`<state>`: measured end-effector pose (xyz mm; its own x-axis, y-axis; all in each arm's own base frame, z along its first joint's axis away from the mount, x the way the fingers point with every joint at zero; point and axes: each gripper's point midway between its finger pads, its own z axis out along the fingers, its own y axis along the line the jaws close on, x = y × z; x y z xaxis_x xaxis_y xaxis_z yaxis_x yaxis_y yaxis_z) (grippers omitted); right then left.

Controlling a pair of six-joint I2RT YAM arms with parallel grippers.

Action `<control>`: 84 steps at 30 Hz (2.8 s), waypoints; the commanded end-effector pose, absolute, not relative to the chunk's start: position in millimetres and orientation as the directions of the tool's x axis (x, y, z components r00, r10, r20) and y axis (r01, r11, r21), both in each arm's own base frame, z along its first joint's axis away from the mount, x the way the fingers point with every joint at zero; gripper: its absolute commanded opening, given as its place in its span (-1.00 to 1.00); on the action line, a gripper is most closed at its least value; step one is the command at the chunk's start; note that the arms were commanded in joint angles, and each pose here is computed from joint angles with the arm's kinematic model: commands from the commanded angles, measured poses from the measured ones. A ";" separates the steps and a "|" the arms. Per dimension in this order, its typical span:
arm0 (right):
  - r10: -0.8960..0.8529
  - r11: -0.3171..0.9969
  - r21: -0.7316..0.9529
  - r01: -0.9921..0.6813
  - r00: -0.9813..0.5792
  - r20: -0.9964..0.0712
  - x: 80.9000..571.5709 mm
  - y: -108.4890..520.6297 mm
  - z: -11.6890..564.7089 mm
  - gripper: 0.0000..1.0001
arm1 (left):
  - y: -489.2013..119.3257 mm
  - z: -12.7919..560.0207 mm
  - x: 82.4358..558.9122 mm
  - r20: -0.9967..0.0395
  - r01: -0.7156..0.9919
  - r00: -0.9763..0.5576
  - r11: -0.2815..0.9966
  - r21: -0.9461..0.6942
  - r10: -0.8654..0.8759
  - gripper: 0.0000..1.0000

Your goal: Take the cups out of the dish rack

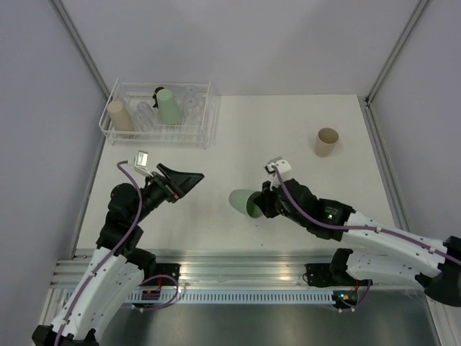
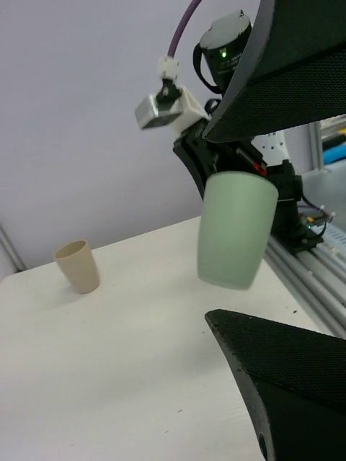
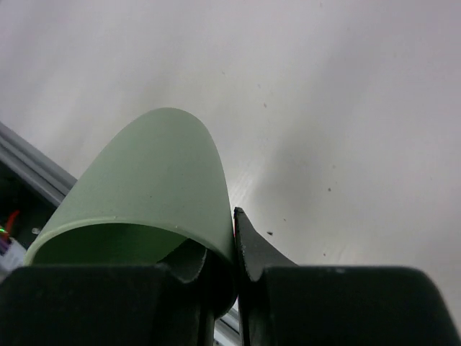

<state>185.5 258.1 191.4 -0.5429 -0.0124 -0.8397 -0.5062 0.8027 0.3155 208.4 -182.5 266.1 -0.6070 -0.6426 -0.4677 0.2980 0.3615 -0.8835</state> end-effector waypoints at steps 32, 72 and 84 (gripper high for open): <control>-0.739 0.646 -0.058 -0.761 -0.604 -0.299 177.3 366.4 97.0 -0.99 | -107.9 238.0 195.7 -0.769 0.171 -0.439 0.797 -0.579 -0.465 1.00; 0.245 0.929 0.028 0.368 -0.558 -0.793 461.5 -4.5 236.0 0.96 | -109.6 234.8 179.7 -0.744 0.181 -0.461 0.769 -0.613 -0.484 1.00; 0.239 0.964 0.081 0.254 -0.690 -0.683 492.4 21.5 169.1 0.89 | -108.2 232.5 176.2 -0.747 0.183 -0.460 0.772 -0.609 -0.481 1.00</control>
<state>479.4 9.2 163.0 -0.6946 0.2506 -0.6743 0.3061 0.9512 0.0383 180.4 -110.4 235.7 -0.4512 -0.4771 -0.7541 0.1972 0.7709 -0.6057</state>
